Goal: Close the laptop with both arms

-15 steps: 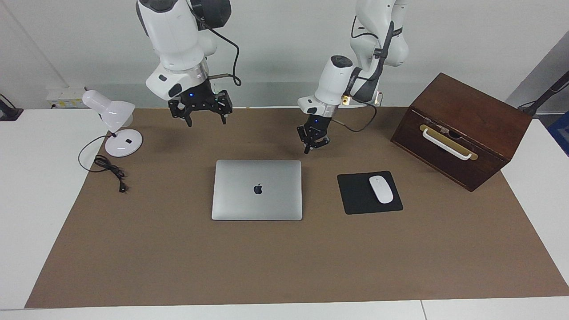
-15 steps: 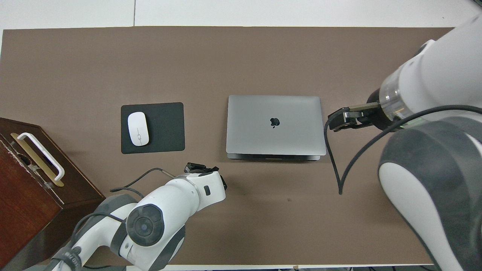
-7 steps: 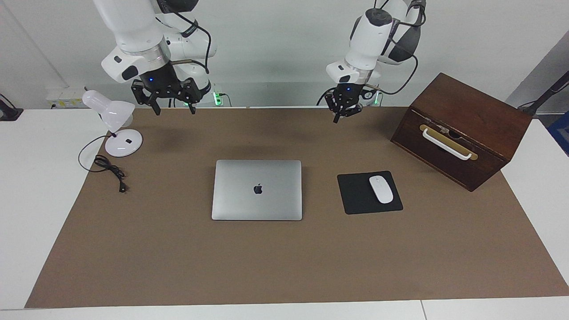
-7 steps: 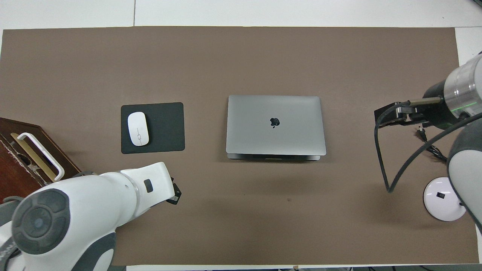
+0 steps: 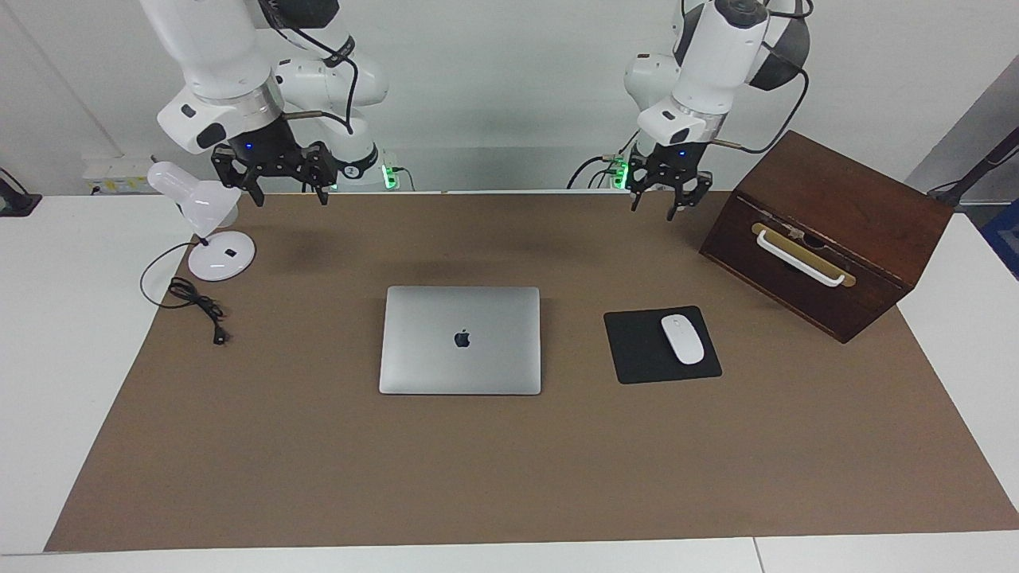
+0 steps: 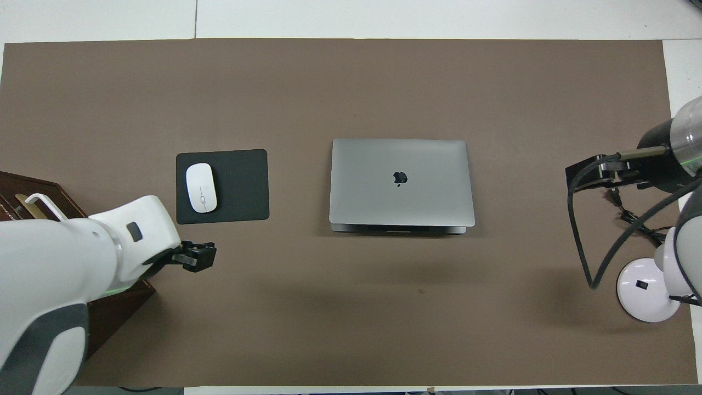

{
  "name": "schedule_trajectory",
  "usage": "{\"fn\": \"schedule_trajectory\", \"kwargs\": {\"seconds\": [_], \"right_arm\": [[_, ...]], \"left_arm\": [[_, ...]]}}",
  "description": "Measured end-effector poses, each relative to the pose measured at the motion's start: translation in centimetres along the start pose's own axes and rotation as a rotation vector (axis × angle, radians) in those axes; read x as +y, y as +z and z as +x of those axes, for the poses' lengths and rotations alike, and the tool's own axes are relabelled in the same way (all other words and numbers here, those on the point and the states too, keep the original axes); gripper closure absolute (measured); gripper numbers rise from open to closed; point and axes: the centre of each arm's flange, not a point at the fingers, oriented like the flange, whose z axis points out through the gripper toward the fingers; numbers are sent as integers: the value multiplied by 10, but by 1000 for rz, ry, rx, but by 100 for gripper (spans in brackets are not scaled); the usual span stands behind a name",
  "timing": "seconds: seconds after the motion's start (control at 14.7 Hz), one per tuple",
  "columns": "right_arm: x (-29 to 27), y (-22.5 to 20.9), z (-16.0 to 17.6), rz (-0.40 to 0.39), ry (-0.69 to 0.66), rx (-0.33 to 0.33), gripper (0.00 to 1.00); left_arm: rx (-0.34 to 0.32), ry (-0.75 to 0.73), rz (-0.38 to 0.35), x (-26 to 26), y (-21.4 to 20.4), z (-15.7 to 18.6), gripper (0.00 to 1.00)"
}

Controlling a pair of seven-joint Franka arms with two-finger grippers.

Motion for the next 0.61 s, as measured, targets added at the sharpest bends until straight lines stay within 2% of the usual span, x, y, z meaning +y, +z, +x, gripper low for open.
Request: {"fn": "schedule_trajectory", "kwargs": {"seconds": [0.14,0.34,0.61], "right_arm": [[0,-5,-3,0,0,10,0],[6,-15,-4,2,11,25,0],[24,-7,4,6,25,6,0]], "left_arm": [[8,-97,11,-44,-21,2,0],[61,-207,28,-96,-51,1,0],[99,-249,45,-117,-72,1,0]]}}
